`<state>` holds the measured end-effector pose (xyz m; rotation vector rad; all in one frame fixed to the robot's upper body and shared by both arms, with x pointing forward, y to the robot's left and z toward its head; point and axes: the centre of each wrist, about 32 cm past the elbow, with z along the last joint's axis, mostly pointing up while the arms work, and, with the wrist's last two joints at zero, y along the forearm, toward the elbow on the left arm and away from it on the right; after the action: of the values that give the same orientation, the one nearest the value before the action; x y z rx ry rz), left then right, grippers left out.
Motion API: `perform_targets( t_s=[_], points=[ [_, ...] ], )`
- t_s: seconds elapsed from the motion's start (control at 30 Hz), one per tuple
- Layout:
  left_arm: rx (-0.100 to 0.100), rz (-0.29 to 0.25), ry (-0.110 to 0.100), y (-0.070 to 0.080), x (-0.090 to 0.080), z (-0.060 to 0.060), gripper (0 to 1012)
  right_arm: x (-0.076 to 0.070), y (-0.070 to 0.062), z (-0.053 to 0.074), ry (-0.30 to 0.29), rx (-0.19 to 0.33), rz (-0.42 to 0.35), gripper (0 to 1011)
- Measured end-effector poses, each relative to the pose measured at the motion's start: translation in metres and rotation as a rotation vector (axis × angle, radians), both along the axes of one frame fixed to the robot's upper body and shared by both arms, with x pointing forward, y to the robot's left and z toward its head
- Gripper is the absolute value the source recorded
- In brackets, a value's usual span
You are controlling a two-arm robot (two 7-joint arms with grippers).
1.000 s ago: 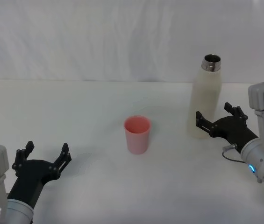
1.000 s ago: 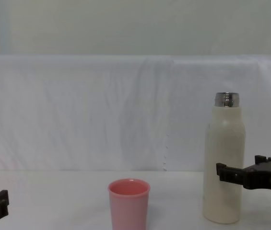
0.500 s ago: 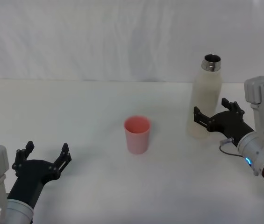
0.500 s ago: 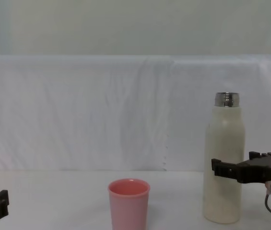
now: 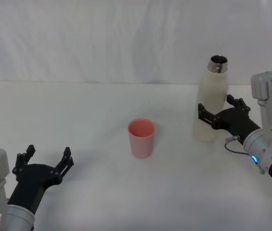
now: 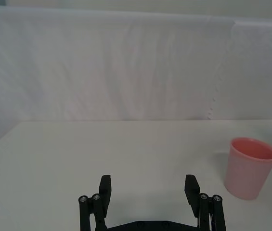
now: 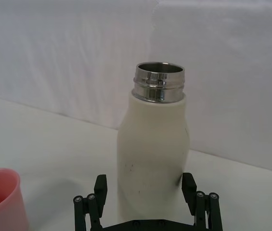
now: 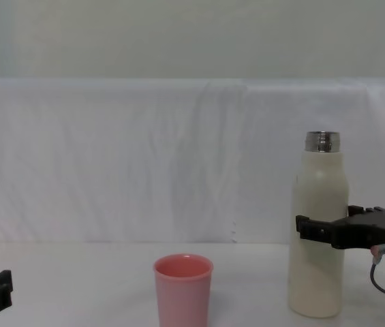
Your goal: Grasp the thermos with one hand and pour water into the cup lid.
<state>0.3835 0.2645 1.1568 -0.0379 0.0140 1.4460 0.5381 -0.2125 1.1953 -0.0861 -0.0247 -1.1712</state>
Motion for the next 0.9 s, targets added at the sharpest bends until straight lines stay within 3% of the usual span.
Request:
perform_targets(
  t_s=[0.9],
  points=[
    [0.000,0.000,0.000,0.0000,0.0000,0.0000,1001,0.0089,0.0043,0.0026,-0.011,-0.001,-0.003,1000]
  ],
)
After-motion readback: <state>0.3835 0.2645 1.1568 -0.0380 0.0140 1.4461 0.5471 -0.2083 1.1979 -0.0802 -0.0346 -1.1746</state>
